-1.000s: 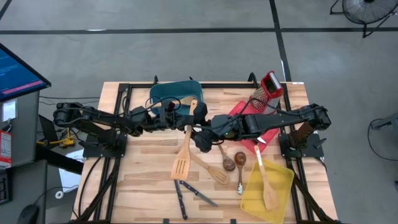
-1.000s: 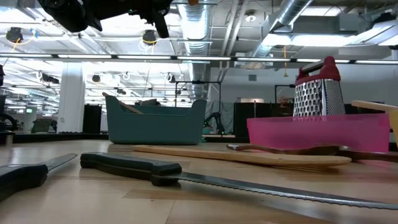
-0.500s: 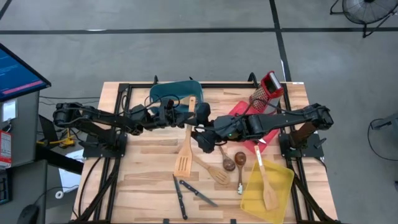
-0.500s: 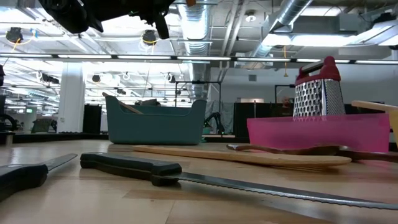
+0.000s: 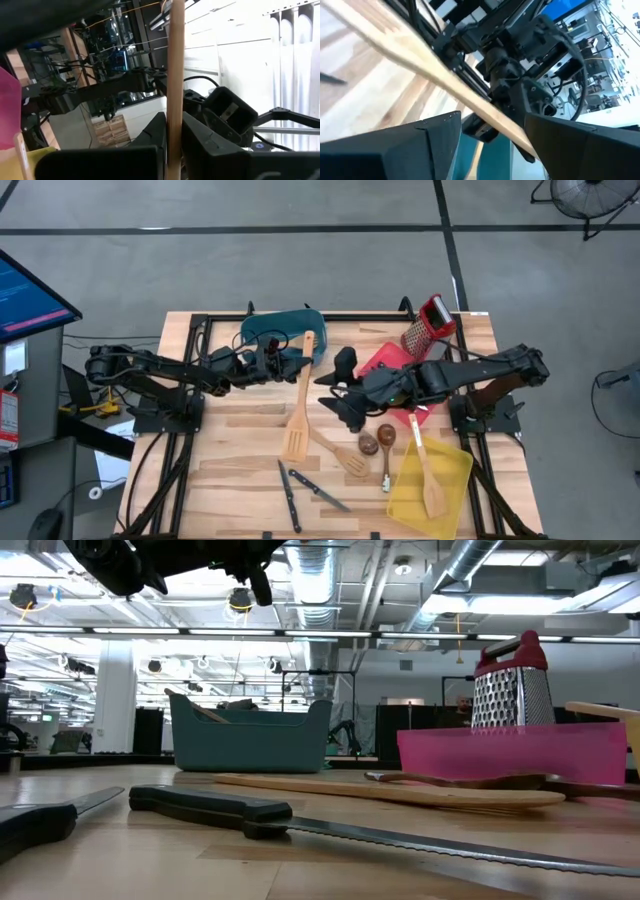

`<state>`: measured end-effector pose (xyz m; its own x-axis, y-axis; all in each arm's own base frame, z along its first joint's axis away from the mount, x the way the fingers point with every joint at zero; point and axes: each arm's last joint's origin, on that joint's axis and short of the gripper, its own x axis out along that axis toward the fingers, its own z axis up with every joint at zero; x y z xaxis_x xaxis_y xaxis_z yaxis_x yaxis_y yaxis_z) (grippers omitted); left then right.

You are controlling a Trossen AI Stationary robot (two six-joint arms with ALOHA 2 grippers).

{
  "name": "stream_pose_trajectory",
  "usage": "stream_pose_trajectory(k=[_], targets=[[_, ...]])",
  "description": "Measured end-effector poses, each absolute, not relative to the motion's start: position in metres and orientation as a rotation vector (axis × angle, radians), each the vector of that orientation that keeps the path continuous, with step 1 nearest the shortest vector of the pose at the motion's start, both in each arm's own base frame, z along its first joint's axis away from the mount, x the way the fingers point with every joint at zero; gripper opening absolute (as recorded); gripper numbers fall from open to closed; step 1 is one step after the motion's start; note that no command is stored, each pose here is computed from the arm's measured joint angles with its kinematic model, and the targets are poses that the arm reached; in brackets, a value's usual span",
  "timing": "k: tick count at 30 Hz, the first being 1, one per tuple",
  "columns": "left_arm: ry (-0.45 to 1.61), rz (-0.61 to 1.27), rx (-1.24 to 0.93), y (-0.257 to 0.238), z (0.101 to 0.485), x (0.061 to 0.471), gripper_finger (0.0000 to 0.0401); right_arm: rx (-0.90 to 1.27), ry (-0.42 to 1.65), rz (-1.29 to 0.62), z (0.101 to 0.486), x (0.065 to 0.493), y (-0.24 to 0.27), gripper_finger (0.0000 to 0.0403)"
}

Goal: Pick & Place Kitchen Items
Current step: Put the wooden slotted spatula into the yellow bin

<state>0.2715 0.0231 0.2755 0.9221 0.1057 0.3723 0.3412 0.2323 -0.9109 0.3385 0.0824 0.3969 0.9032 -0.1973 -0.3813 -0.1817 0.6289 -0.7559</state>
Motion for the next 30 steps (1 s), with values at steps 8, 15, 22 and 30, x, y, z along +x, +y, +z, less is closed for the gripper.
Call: stream_pose_trajectory(k=[8, 15, 22, 30], targets=[[-0.386, -0.181, -1.334, 0.023, 0.276, 0.272, 0.0021, -0.844, 0.43, -0.018, 0.411, 0.321, 0.082, 0.0233], [-0.382, -0.187, -1.298, 0.022, 0.276, 0.271, 0.0021, -0.664, 0.429, -0.051, 0.42, 0.305, 0.077, 0.0233], [-0.384, -0.182, -1.27, 0.022, 0.276, 0.271, 0.0021, -0.355, 0.479, -0.084, 0.427, 0.279, 0.07, 0.0233], [-0.386, -0.174, -1.234, 0.022, 0.276, 0.271, 0.0021, -0.088, 0.525, 0.111, 0.426, 0.27, 0.075, 0.0233]])
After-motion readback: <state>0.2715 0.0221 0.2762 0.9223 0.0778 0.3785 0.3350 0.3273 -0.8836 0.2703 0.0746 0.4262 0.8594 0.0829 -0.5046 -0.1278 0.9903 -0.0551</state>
